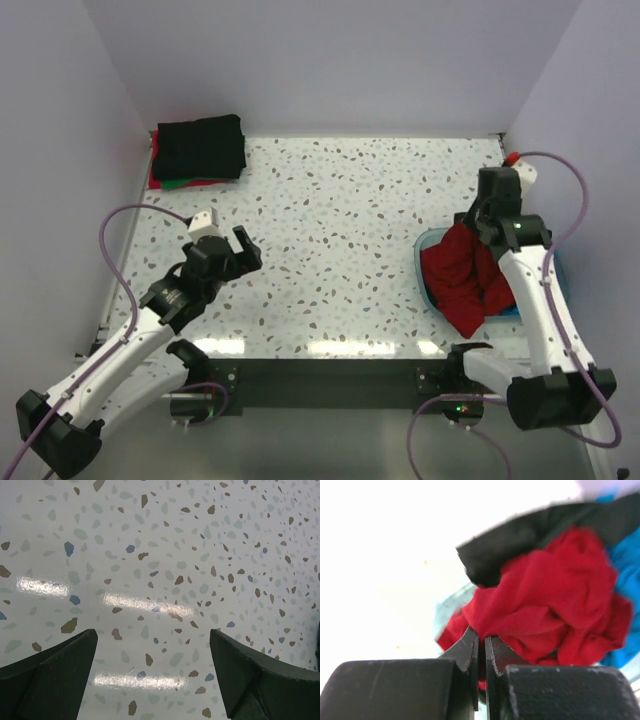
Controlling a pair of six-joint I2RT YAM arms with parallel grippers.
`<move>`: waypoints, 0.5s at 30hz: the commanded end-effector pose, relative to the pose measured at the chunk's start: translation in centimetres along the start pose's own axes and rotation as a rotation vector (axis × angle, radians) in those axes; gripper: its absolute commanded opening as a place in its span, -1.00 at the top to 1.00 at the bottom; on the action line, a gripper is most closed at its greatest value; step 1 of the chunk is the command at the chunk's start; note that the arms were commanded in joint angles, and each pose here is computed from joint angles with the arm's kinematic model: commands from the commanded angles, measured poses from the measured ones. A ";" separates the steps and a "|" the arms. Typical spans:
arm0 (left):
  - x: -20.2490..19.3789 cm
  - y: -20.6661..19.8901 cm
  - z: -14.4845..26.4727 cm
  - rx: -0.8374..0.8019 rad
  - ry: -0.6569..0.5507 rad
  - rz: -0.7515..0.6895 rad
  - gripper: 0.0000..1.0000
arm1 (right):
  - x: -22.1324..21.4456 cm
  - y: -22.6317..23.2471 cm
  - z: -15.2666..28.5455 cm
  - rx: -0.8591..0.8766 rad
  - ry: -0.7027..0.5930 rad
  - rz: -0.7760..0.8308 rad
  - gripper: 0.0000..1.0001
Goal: Fold and stack the t-shirts
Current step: Grab the tshirt from the pile, then move the tshirt to the center of the board
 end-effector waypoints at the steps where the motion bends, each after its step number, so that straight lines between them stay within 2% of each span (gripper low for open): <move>1: 1.1 -0.3 0.3 -0.026 -0.042 -0.005 -1.00 | 5.8 0.1 7.8 0.145 -0.198 -0.061 1.00; 8: 1.4 -0.6 0.3 -0.043 -0.050 -0.012 -1.00 | 14.8 4.1 19.2 0.529 -0.353 -0.090 1.00; 9: 1.4 -0.6 0.2 -0.042 -0.050 -0.010 -1.00 | 16.4 5.0 22.7 0.680 -0.387 -0.069 1.00; 10: 1.4 -0.6 0.2 -0.040 -0.050 -0.009 -1.00 | 16.9 5.7 23.8 0.748 -0.366 -0.044 1.00; 11: 1.4 -0.6 0.2 -0.039 -0.051 -0.007 -1.00 | 17.7 8.1 22.3 0.765 -0.319 -0.019 1.00; 12: 1.4 -0.6 0.1 -0.038 -0.052 -0.007 -1.00 | 17.9 9.5 23.3 0.892 -0.267 0.024 1.00; 13: 1.5 -0.7 0.1 -0.036 -0.051 -0.006 -1.00 | 19.2 9.6 26.8 1.014 -0.337 0.027 1.00; 14: 1.6 -0.7 0.2 -0.034 -0.052 -0.005 -1.00 | 19.6 10.9 26.8 1.078 -0.318 0.037 1.00; 15: 1.6 -0.7 0.2 -0.031 -0.046 -0.008 -1.00 | 19.9 13.1 27.2 1.237 -0.259 0.050 1.00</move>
Point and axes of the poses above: each gripper's point midway between its finger pads, its own z axis back along the fingers, its own y axis along the line the jaws close on, x = y × z, the point moved 8 cm from there along z, back along the fingers, and after that the axes turned 15 degrees about -z, right-handed, at the moved point
